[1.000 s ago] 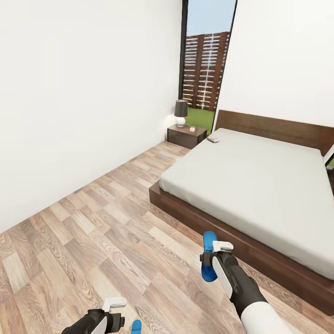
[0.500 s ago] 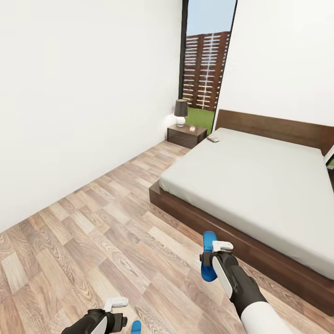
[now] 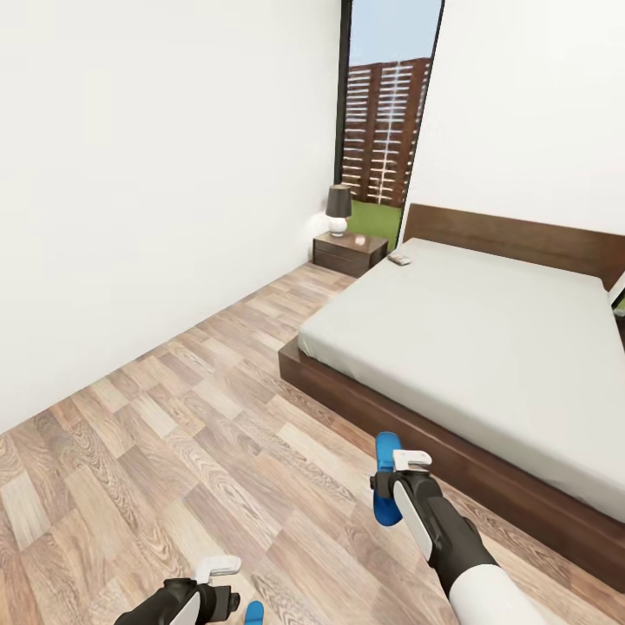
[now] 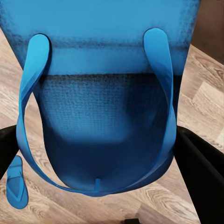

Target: In the bedroom, move the book from the bed onto either nightstand, and place the two sandals side by side next to the bed.

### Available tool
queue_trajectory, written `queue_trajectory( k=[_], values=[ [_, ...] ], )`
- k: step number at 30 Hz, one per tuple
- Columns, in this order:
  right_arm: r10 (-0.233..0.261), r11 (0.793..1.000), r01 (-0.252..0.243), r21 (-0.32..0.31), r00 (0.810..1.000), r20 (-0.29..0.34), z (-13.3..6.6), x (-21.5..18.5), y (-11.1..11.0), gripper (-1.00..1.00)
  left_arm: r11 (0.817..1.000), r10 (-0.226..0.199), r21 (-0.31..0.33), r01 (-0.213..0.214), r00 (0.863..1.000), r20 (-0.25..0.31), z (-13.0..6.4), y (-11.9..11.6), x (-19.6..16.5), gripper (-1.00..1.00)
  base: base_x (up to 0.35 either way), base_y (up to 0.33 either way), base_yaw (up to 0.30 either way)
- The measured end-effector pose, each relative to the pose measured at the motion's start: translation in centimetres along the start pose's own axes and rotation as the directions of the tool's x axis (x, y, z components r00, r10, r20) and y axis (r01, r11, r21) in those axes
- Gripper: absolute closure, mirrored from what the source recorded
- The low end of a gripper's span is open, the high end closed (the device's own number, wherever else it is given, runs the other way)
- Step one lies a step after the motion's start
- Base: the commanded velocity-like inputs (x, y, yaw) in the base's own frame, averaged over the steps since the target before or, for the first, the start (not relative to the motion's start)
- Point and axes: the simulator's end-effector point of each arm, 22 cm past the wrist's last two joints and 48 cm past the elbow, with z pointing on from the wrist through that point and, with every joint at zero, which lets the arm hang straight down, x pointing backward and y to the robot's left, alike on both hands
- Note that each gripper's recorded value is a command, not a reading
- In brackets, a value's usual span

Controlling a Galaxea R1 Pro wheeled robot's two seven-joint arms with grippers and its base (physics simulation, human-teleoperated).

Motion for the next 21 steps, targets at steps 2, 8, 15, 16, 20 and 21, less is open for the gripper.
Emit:
queue_trajectory(
  k=[2,8,15,16,20,21],
  values=[
    [-0.001,1.0,0.001,0.001,1.0,0.0,0.0,0.0,0.0,1.0,1.0,0.0,0.0,0.0,1.0,0.0,0.0,0.0,0.0,-1.0,0.0,0.0,0.0],
    [0.0,1.0,0.0,0.001,1.0,0.001,0.0,0.0,-0.1,1.0,1.0,0.001,0.0,-0.001,1.0,0.001,0.0,0.0,0.0,-1.0,0.0,0.0,0.0],
    [-0.001,1.0,0.001,-0.001,1.0,0.0,0.7,0.1,0.1,1.0,1.0,0.002,0.002,-0.002,1.0,0.002,0.7,-0.1,-0.1,-1.0,0.0,0.0,0.0],
    [-0.002,1.0,0.002,-0.001,1.0,-0.001,0.8,0.2,0.1,1.0,1.0,0.002,0.002,-0.002,1.0,0.002,0.8,-0.1,-0.1,-1.0,0.0,0.0,0.0],
    [-0.001,1.0,0.001,-0.001,1.0,0.001,1.2,0.3,0.1,1.0,1.0,0.002,0.002,-0.002,1.0,0.002,1.3,0.0,-0.2,-1.0,0.0,0.0,0.0],
    [-0.001,1.0,0.001,-0.001,1.0,0.001,1.3,0.3,0.1,1.0,1.0,0.002,0.002,-0.002,1.0,0.002,1.4,0.0,-0.2,-1.0,0.0,0.0,0.0]
  ],
)
